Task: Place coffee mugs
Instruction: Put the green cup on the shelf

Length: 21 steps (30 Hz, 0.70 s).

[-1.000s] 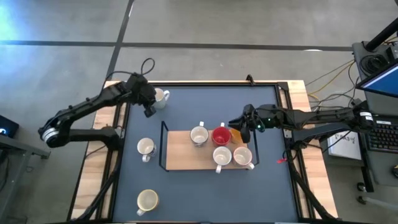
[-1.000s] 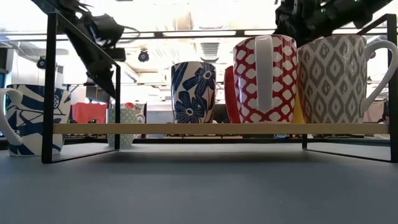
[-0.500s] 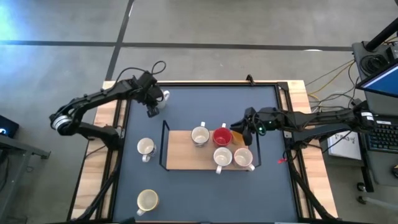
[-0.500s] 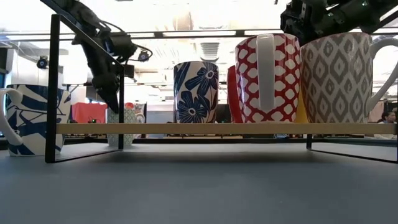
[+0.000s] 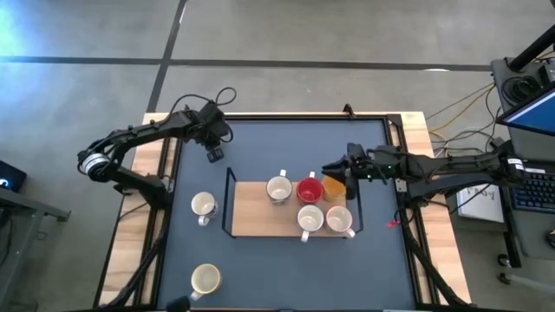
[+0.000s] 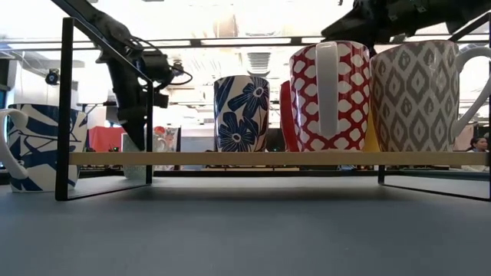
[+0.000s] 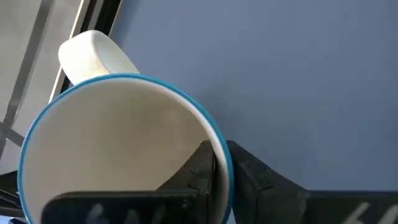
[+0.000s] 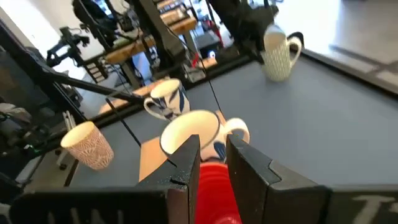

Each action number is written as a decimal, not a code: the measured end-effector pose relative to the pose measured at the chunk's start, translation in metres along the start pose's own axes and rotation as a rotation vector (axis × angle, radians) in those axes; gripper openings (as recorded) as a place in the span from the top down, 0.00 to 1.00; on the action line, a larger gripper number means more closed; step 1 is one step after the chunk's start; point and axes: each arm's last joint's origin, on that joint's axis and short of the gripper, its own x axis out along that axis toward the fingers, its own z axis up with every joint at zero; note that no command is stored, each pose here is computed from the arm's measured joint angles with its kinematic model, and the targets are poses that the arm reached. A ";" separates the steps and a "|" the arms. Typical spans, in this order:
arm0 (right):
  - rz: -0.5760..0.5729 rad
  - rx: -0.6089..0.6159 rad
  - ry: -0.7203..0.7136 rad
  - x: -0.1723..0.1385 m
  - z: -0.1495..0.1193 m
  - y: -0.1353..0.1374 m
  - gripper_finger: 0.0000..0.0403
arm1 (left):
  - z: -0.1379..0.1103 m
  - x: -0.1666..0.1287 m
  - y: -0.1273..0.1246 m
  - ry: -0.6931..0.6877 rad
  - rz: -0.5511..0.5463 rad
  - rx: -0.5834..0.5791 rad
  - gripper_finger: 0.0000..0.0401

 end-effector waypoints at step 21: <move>0.024 -0.019 -0.056 -0.020 -0.027 -0.010 0.83 | 0.042 -0.100 0.000 -0.252 -0.106 -0.108 0.98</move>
